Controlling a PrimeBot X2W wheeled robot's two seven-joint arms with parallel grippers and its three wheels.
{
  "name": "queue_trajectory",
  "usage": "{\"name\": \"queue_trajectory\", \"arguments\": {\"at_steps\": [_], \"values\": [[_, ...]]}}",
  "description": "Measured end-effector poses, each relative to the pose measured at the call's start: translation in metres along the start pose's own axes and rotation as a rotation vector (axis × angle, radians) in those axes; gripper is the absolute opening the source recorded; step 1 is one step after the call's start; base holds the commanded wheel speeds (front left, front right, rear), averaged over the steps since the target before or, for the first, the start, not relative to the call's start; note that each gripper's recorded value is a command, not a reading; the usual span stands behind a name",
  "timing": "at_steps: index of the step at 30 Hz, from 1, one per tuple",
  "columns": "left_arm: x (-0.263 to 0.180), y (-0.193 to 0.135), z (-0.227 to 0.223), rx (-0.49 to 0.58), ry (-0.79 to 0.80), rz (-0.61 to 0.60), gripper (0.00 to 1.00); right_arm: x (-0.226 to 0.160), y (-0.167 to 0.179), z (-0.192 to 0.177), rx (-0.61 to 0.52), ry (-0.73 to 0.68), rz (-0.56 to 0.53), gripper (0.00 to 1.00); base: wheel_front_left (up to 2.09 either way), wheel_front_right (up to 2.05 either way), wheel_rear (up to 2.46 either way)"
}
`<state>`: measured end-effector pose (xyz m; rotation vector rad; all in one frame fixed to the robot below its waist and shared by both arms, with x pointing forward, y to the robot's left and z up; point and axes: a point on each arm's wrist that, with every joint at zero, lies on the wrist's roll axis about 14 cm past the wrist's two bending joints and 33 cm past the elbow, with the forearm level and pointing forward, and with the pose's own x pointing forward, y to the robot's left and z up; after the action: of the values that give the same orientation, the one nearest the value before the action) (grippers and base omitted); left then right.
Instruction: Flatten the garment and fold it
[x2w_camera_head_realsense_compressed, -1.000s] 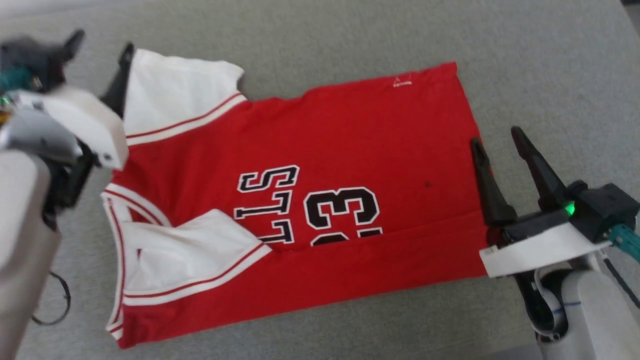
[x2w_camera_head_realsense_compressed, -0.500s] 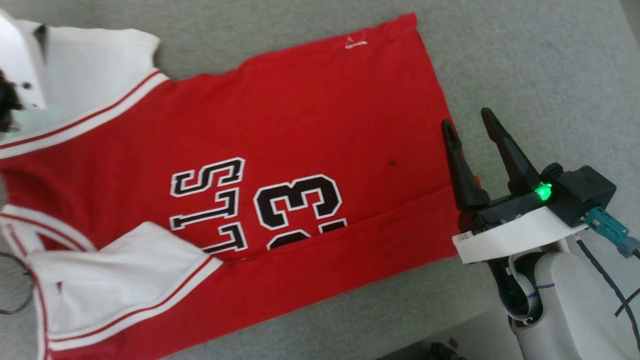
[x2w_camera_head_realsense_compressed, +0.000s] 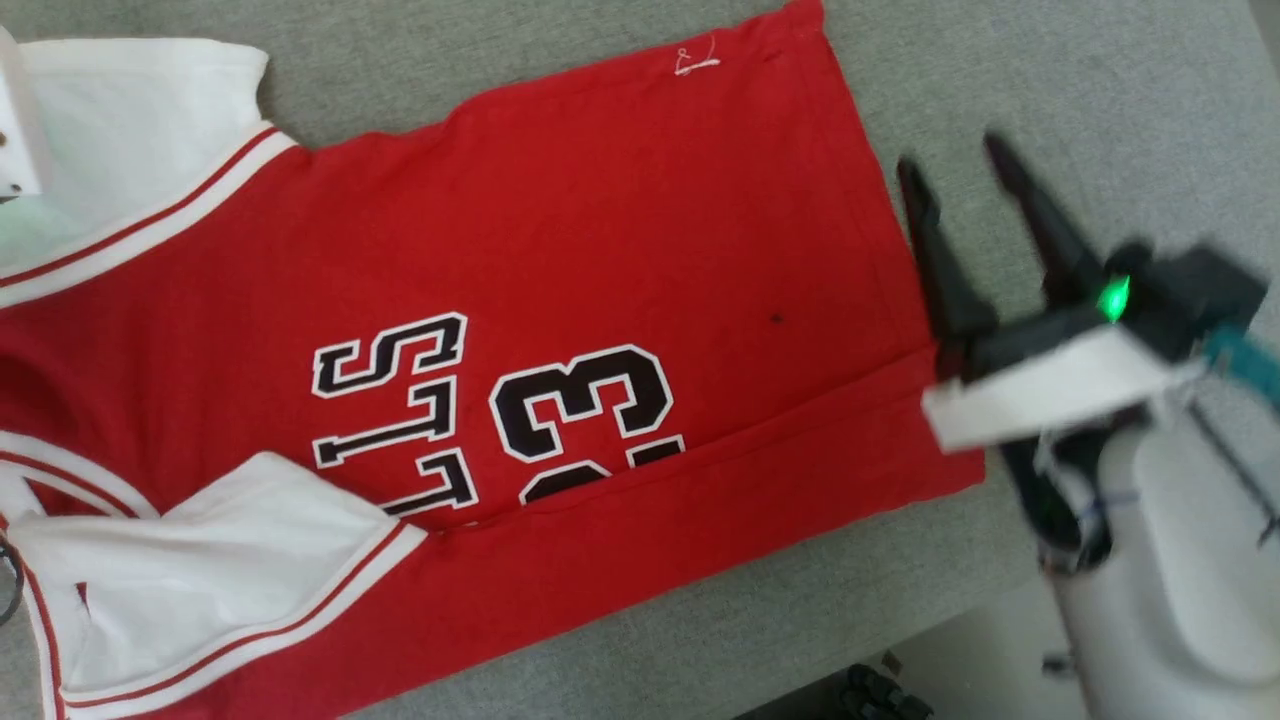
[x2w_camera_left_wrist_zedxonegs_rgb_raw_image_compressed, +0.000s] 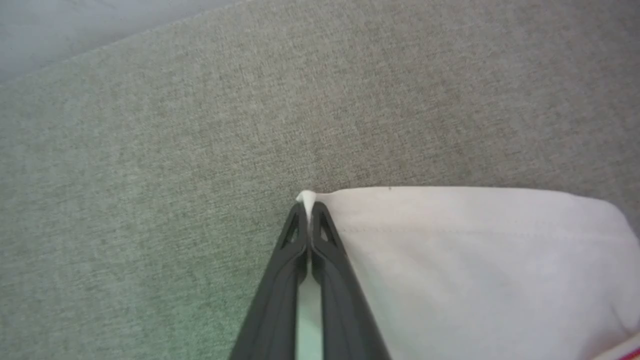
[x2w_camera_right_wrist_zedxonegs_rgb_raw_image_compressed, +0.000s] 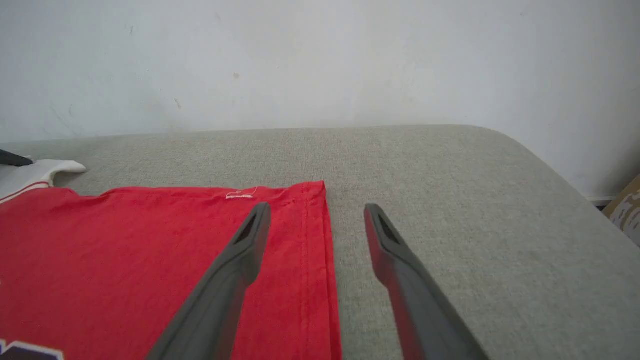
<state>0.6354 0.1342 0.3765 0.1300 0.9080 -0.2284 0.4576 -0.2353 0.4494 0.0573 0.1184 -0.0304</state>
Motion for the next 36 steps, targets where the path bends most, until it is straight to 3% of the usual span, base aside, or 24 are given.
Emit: {"name": "queue_trajectory", "arguments": {"at_steps": [7, 12, 21, 23, 25, 26, 30, 36], "values": [[0.0, 0.0, -0.001, 0.011, -0.02, -0.006, 0.0, 0.06, -0.009, 0.018, -0.06, 0.093, 0.002, 1.0, 0.0, 0.0, 0.0], [0.001, 0.002, 0.0, 0.023, -0.035, -0.015, 0.0, 0.091, -0.013, -0.007, -0.034, 0.317, -0.015, 1.0, 0.0, 0.0, 0.0], [0.004, 0.003, 0.001, 0.029, -0.063, -0.03, 0.0, 0.106, 0.001, -0.057, -0.061, 0.698, 0.011, 1.0, 0.0, 0.0, 0.0], [0.005, 0.004, 0.002, 0.03, -0.069, -0.032, 0.0, 0.107, 0.002, -0.063, -0.07, 0.755, 0.012, 0.39, 0.0, 0.0, 0.0], [0.006, 0.005, 0.002, 0.026, -0.076, -0.033, 0.0, 0.107, 0.003, -0.066, -0.077, 0.804, 0.012, 0.09, 0.0, 0.0, 0.0], [0.006, 0.005, 0.002, 0.028, -0.08, -0.036, 0.0, 0.108, 0.004, -0.065, -0.079, 0.817, 0.011, 0.0, 0.0, 0.0, 0.0], [0.002, 0.004, 0.012, 0.042, -0.162, -0.046, 0.0, 0.109, 0.004, -0.061, -0.08, 0.816, 0.005, 0.0, 0.0, 0.0, 0.0], [-0.019, 0.003, 0.034, 0.068, -0.395, -0.046, 0.0, 0.107, 0.013, -0.041, -0.053, 0.645, 0.03, 0.0, 0.0, 0.0, 0.0]]}}
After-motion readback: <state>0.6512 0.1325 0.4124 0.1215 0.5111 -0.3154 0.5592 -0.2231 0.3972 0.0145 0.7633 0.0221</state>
